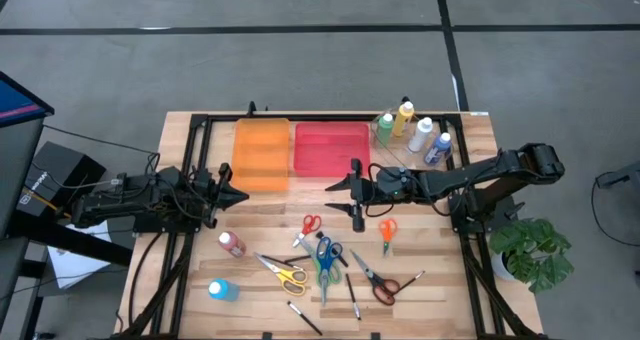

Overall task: Pick & Place Paint Supplies
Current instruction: Put the pink paint bottle into the transparent bin

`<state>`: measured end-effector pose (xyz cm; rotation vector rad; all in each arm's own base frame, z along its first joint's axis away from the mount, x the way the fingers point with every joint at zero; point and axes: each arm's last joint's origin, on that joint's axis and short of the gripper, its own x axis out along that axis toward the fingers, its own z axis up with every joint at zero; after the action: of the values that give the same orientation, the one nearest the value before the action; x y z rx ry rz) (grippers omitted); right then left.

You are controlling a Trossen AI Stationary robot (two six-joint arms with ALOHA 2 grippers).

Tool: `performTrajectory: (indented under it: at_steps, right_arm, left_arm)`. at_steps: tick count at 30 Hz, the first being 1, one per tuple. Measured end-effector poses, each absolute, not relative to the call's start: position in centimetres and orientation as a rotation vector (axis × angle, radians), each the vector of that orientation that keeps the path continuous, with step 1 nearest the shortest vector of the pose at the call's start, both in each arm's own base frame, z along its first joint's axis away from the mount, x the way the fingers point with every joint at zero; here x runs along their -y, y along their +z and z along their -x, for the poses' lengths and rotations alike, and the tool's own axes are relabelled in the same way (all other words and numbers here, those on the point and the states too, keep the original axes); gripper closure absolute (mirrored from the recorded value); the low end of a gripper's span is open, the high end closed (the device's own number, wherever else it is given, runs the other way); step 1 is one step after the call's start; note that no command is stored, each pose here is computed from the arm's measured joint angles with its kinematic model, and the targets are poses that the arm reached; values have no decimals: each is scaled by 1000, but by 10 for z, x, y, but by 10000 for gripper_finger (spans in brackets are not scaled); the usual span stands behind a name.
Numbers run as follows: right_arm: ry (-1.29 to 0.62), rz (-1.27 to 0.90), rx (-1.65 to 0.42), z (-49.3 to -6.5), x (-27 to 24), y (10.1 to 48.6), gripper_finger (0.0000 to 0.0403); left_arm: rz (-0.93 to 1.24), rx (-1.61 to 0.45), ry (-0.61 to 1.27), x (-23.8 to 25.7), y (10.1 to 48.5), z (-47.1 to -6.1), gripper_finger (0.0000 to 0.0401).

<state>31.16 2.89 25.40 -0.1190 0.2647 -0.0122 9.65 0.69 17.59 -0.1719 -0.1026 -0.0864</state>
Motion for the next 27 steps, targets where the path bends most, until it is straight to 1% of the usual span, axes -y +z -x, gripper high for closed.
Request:
performTrajectory:
  at_steps: [10,13,21,27]
  right_arm:
    - [-12,117,-273,-311,-29,253,223]
    - [-12,117,-273,-311,-29,253,223]
    - [-12,119,-287,-311,-29,252,223]
    - [-12,119,-286,-311,-29,252,223]
  left_arm:
    - [173,97,-86,-7,175,-97,400]
    - [180,61,-83,-7,172,-97,400]
    - [278,56,-57,-8,171,-97,400]
    - [286,56,-57,-8,171,-97,400]
